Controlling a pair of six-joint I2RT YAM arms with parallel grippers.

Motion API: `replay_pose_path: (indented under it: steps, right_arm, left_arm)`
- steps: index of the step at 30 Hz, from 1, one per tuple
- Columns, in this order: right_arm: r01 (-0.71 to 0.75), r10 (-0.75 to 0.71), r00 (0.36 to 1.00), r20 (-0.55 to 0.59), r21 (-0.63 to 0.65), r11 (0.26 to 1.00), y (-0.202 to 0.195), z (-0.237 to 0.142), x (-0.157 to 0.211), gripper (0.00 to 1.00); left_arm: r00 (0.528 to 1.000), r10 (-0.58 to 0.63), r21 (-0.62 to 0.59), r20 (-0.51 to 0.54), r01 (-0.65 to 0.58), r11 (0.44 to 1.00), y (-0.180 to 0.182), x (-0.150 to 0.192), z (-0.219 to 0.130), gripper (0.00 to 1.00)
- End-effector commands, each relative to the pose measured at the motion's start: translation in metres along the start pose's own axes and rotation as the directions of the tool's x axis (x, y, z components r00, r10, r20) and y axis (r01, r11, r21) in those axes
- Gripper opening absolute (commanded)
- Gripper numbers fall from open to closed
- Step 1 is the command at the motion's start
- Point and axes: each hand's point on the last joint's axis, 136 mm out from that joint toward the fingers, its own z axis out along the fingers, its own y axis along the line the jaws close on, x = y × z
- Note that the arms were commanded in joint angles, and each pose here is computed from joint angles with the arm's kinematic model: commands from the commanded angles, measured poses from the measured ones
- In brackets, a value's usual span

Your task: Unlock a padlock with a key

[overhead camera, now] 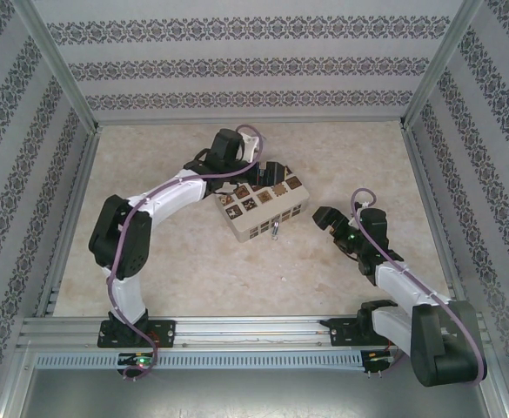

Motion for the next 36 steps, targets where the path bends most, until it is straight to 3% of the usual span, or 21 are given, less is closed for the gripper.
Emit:
replay_pose_path:
  steps: [1,19,28,36]
  right_arm:
    - [0.021,-0.021,1.000,-0.011,-0.012,1.000,0.003,0.000,-0.001,0.99]
    - [0.032,-0.042,0.993,-0.106,-0.096,0.995,0.022,0.012,0.004,0.98]
    - [0.100,-0.149,0.979,-0.140,-0.308,0.946,0.060,0.016,0.009,0.98]
    - [0.175,-0.265,0.946,-0.185,-0.398,0.901,0.084,0.034,0.032,0.94]
  left_arm:
    - [0.999,0.011,0.039,-0.041,-0.010,0.999,-0.009,0.006,0.007,0.99]
    - [0.985,-0.091,-0.023,-0.144,0.089,0.996,0.024,0.057,0.019,1.00]
    - [0.977,-0.135,-0.065,-0.165,0.126,0.990,0.035,0.069,0.020,1.00]
    - [0.974,-0.153,-0.071,-0.166,0.143,0.987,0.037,0.073,0.019,1.00]
